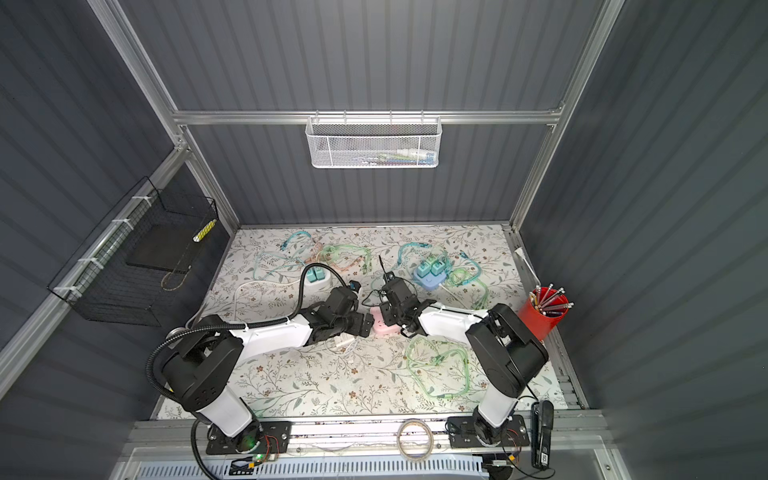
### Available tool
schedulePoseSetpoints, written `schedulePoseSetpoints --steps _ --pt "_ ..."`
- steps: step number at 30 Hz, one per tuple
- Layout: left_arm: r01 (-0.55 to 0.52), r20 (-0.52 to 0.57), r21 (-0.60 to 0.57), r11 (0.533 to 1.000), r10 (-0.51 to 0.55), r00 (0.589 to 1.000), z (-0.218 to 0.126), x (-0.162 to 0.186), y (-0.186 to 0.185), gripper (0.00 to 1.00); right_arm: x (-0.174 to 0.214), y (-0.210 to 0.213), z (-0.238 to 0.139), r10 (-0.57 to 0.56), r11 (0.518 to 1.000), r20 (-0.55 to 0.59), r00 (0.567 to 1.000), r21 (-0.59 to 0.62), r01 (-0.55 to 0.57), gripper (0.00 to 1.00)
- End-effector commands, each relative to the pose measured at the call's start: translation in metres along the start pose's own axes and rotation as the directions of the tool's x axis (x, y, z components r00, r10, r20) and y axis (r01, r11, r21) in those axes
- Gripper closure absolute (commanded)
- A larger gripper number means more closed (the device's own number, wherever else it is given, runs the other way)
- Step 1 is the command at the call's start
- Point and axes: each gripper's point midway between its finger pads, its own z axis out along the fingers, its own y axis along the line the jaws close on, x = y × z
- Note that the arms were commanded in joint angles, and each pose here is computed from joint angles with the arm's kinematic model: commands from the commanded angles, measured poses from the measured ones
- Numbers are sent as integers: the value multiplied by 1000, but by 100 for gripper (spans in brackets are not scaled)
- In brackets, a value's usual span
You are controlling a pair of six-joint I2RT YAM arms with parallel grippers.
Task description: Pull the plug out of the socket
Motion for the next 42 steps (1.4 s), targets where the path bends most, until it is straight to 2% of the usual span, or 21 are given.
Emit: schedulePoseSetpoints --steps 1,6,15,29,42 --pt "12 18 11 1000 -12 1000 1 -11 -6 0 -4 2 1 9 1000 -6 1000 -7 -9 51" --pt "25 31 21 999 -26 999 4 -16 -9 0 -5 3 0 6 1000 -4 1000 -14 -6 59" --pt "35 -10 40 999 -35 999 16 -13 -15 0 -8 4 -3 15 1000 11 1000 -19 -15 67" --pt "57 -48 39 998 -56 997 25 -3 -15 1 -12 4 -10 51 998 46 998 -34 -49 72" --pt "61 -111 -6 998 -61 992 29 19 -5 8 -20 3 -15 57 998 75 996 -30 -55 76"
